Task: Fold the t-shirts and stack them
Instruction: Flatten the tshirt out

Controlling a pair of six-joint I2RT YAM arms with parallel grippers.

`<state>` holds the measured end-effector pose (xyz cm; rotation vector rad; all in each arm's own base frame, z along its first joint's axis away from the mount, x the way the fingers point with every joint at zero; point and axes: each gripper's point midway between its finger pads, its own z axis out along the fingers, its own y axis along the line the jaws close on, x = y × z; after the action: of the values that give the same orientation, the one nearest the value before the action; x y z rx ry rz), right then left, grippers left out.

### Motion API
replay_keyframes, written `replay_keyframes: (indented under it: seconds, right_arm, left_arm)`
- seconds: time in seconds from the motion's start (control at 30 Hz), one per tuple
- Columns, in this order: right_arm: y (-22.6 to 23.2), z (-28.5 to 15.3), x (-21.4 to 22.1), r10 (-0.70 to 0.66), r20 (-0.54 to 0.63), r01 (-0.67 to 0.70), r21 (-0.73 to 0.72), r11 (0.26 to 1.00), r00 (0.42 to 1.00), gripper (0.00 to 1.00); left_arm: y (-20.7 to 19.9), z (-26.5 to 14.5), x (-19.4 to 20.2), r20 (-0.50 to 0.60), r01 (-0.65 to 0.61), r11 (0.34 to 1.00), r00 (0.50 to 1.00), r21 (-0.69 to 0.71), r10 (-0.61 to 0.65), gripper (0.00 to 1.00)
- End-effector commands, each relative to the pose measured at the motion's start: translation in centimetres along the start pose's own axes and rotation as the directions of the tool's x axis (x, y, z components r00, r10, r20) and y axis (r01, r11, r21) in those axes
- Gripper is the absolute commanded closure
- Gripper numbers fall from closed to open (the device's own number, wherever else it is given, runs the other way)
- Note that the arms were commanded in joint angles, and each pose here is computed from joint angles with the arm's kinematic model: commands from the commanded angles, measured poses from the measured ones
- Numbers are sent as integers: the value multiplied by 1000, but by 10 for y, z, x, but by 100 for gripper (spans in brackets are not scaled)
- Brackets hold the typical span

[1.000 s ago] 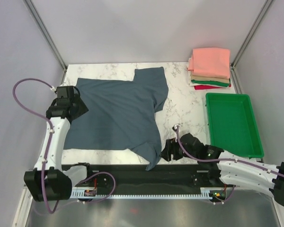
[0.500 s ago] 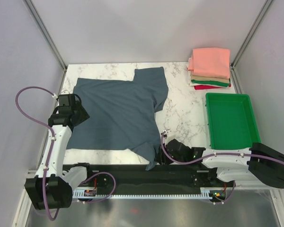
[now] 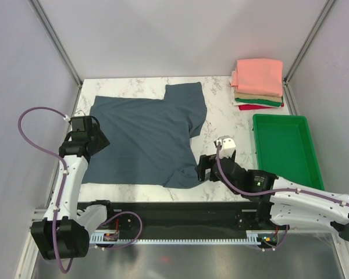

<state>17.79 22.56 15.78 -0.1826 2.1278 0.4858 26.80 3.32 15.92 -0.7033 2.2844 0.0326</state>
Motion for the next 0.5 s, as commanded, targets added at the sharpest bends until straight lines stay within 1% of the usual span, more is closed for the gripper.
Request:
replay_keyframes:
  seconds: [0.0,0.03,0.07,0.17,0.2,0.23,0.27,0.3,0.33,0.4,0.43,0.47]
  right_arm:
    - [-41,5,45,-78,-131,98,155,983,988,2]
    - [-37,7,58,-56,-167,77,123,989,984,2]
    - [-38,11,73,-37,-181,57,107,993,983,2]
    - [-37,16,96,28,-209,-14,71,997,978,2]
    - [-32,15,98,41,-212,-31,48,998,976,4]
    - [-28,15,99,42,-216,-38,21,999,975,8]
    - [-14,15,97,50,-221,-61,-42,997,974,11]
    - [-7,14,93,47,-216,-64,-69,996,975,14]
    - [-2,13,89,28,-208,-48,-89,995,978,16]
    - [9,14,73,-16,-180,0,-89,996,984,16]
    - [10,15,68,-62,-168,48,-85,995,984,17]
    - [23,14,54,-77,-146,63,-102,993,986,17]
  left_arm:
    - [-2,-3,-11,50,36,999,998,15,-37,41]
    - [-2,-4,-11,55,37,999,998,17,-38,41]
    - [-2,-4,-10,53,37,999,998,16,-38,41]
    - [-3,-3,-9,46,36,999,998,23,-37,41]
    - [-4,-4,-9,43,34,999,998,26,-35,41]
    - [-4,-4,-9,43,34,999,998,29,-36,41]
    - [-5,-4,-8,40,34,999,999,35,-36,41]
    - [-6,-4,-8,39,34,999,999,38,-35,41]
    - [-7,-4,-8,37,34,999,999,42,-35,42]
    - [-8,-4,-8,37,35,998,999,51,-37,42]
    - [-9,-5,-7,34,32,998,999,56,-34,42]
    - [-9,-5,-6,30,32,998,999,61,-33,42]
